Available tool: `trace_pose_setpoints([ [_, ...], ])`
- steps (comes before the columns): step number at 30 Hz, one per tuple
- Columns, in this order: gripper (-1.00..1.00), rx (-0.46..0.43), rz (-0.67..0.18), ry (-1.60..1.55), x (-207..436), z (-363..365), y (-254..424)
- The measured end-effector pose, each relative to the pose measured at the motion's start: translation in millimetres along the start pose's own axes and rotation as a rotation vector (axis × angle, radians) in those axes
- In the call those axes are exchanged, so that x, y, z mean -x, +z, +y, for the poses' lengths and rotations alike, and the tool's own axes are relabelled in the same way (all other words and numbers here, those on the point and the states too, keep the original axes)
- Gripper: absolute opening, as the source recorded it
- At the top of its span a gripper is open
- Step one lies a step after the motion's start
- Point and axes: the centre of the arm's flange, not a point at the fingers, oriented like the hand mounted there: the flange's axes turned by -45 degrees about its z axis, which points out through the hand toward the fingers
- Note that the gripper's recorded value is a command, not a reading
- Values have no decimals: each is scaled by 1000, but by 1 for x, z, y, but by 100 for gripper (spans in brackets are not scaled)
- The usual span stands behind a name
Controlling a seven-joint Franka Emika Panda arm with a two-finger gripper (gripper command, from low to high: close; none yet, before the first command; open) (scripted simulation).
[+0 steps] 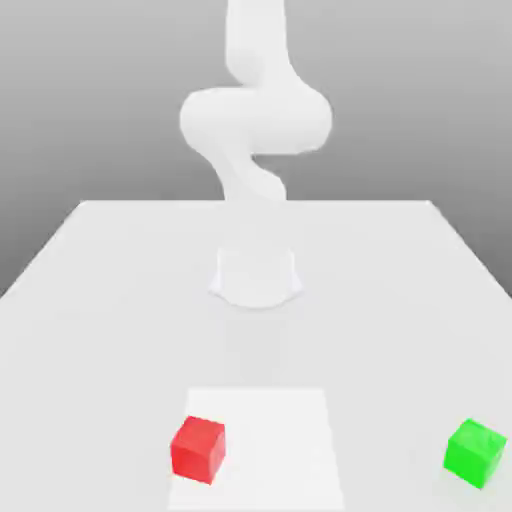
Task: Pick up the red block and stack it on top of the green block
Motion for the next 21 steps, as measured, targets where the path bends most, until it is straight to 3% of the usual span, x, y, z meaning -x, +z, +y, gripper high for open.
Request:
trace_pose_setpoints([
  [10,0,53,-314,113,66,31,205],
  [21,0,113,-651,248,223,67,362],
])
